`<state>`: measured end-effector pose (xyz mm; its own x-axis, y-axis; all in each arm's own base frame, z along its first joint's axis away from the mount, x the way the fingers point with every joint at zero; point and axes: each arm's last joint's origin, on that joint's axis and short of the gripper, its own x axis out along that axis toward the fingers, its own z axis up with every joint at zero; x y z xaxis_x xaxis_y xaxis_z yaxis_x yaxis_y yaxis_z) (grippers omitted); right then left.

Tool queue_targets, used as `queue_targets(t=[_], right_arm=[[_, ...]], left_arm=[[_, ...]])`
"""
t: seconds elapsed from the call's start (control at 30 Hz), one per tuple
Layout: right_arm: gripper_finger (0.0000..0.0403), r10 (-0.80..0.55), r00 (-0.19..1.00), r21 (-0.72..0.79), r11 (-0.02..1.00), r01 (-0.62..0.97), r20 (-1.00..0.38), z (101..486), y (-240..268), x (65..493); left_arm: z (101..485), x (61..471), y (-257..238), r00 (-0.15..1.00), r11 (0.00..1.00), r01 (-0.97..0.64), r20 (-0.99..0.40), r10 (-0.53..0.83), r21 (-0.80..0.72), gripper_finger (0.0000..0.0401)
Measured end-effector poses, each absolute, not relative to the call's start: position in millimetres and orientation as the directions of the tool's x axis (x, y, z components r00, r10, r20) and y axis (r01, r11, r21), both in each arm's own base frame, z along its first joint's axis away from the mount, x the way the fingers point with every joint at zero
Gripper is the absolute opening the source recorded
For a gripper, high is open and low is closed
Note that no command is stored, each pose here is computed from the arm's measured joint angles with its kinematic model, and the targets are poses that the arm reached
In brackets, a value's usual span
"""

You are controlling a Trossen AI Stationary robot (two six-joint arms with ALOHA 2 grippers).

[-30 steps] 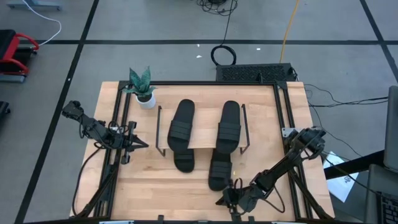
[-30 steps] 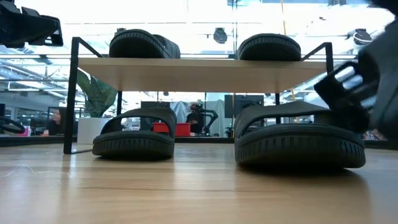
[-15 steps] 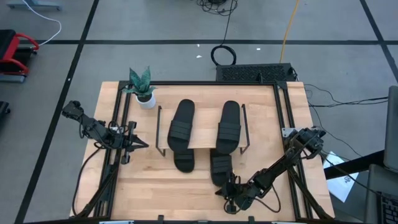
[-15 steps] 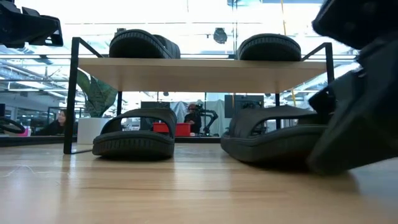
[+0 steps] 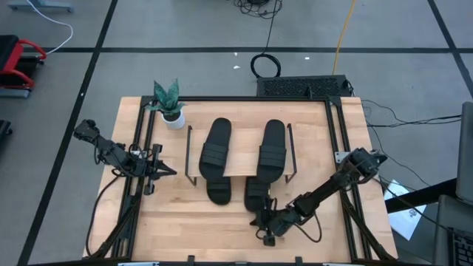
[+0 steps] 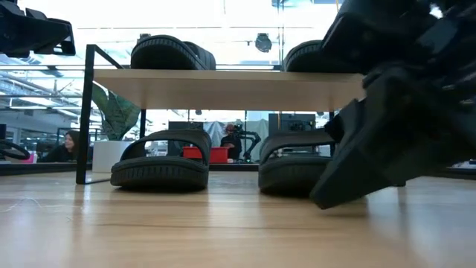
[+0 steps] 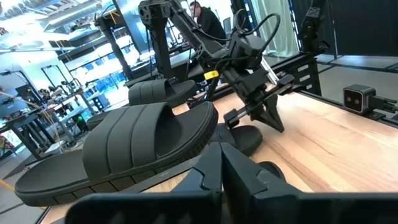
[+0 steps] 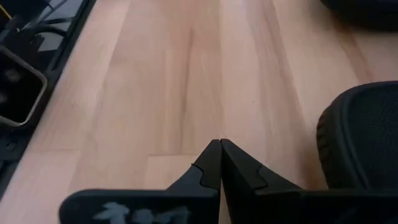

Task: Pick and place slides into the shelf
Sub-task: Put the black slipper under the shelf, then return to Home Position

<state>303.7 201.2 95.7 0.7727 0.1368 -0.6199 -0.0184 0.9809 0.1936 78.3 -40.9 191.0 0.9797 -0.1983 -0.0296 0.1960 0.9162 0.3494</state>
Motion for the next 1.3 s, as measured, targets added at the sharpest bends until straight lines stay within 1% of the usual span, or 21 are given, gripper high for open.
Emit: queue_targets(t=[0.23, 0.37, 0.57, 0.7, 0.87, 0.97, 1.1, 1.23, 1.3], right_arm=[[0.0, 0.119, 0.762, 0.174, 0.985, -0.008, -0.636, 94, 197, 305], [0.0, 0.112, 0.756, 0.175, 0.985, 0.004, -0.645, 93, 194, 306], [0.0, 0.095, 0.746, 0.169, 0.985, 0.024, -0.659, 92, 192, 305], [0.0, 0.076, 0.753, 0.158, 0.987, 0.037, -0.653, 96, 191, 304], [0.0, -0.025, 0.777, 0.075, 0.993, 0.092, -0.63, 107, 187, 302], [0.0, 0.033, 0.778, 0.1, 0.994, 0.038, -0.628, 112, 186, 304], [0.0, 0.103, 0.804, 0.126, 0.991, -0.035, -0.586, 118, 190, 308], [0.0, 0.108, 0.81, 0.123, 0.991, -0.045, -0.576, 123, 193, 305], [0.0, 0.075, 0.823, 0.097, 0.995, -0.025, -0.562, 132, 196, 300]], left_arm=[[191, 78, -41, 0.98, 0.916, 0.196, -0.03, -0.198, 0.349, 0.0023], [191, 78, -41, 0.98, 0.916, 0.196, -0.03, -0.198, 0.349, 0.0019], [191, 78, -41, 0.98, 0.916, 0.196, -0.03, -0.199, 0.349, 0.0002], [191, 78, -41, 0.98, 0.916, 0.196, -0.03, -0.199, 0.349, 0.0007], [191, 78, -41, 0.98, 0.917, 0.196, -0.028, -0.199, 0.348, 0.0021], [191, 78, -41, 0.98, 0.918, 0.196, -0.027, -0.199, 0.344, 0.0023], [191, 78, -41, 0.98, 0.919, 0.196, -0.027, -0.199, 0.343, 0.0024], [191, 78, -41, 0.98, 0.919, 0.196, -0.028, -0.199, 0.343, 0.0024], [191, 78, -41, 0.98, 0.919, 0.196, -0.028, -0.199, 0.342, 0.0024]])
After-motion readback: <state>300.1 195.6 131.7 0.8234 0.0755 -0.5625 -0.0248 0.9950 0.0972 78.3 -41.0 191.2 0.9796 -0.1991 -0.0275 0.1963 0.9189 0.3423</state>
